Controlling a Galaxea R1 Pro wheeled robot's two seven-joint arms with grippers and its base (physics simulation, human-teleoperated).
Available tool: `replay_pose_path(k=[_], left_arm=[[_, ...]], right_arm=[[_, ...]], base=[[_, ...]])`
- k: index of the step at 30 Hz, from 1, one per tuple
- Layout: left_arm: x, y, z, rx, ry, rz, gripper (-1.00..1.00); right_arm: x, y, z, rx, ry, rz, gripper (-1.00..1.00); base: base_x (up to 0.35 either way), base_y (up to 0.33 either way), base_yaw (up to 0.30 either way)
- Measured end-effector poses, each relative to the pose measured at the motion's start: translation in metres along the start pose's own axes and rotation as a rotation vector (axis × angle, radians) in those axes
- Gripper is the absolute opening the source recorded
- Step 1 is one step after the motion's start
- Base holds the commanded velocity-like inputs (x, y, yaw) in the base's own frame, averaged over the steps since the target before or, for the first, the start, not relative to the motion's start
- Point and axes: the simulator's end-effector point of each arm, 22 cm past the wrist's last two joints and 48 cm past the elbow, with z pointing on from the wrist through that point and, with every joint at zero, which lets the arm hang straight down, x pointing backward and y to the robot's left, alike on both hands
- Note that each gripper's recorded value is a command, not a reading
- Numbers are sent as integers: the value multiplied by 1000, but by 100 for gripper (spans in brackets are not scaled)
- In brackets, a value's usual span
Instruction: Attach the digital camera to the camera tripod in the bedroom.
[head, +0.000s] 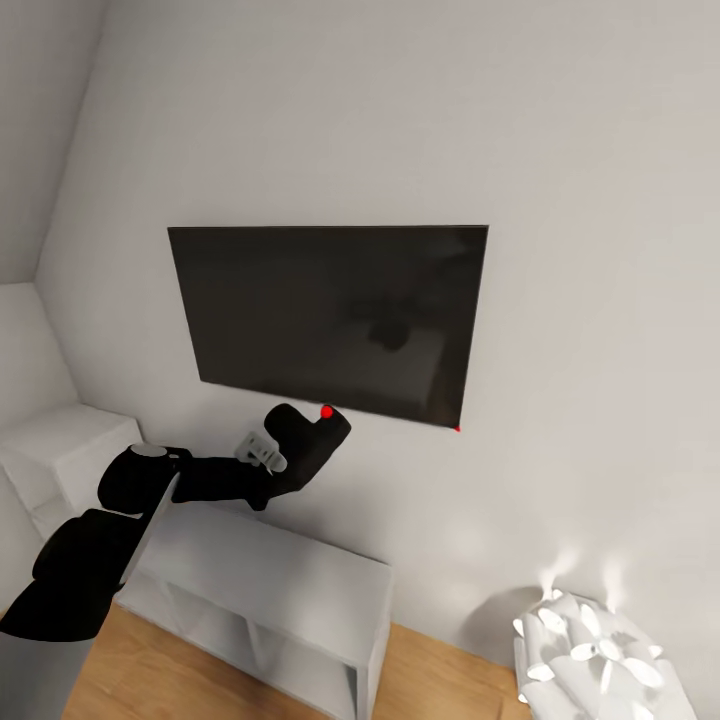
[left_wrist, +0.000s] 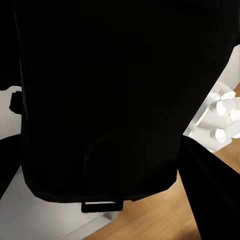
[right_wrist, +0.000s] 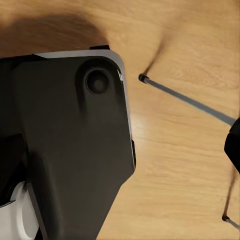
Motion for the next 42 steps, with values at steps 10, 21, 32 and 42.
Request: replay_pose_path(k=[10,21,32,42], left_arm=[[1,0,0,1,3,-3,-100],[0,0,0,1,2,-3,-100],[0,0,0,2,1,-1,-100],[1,-2,1,7,3,2,-100]], right_arm=[[0,0,0,1,0,0,100],[0,0,0,1,0,0,100],[0,0,0,1,0,0,100],[0,0,0,1,0,0,100]], base=[[42,11,-25],[3,1,-249],[0,0,-296],[0,0,-106]])
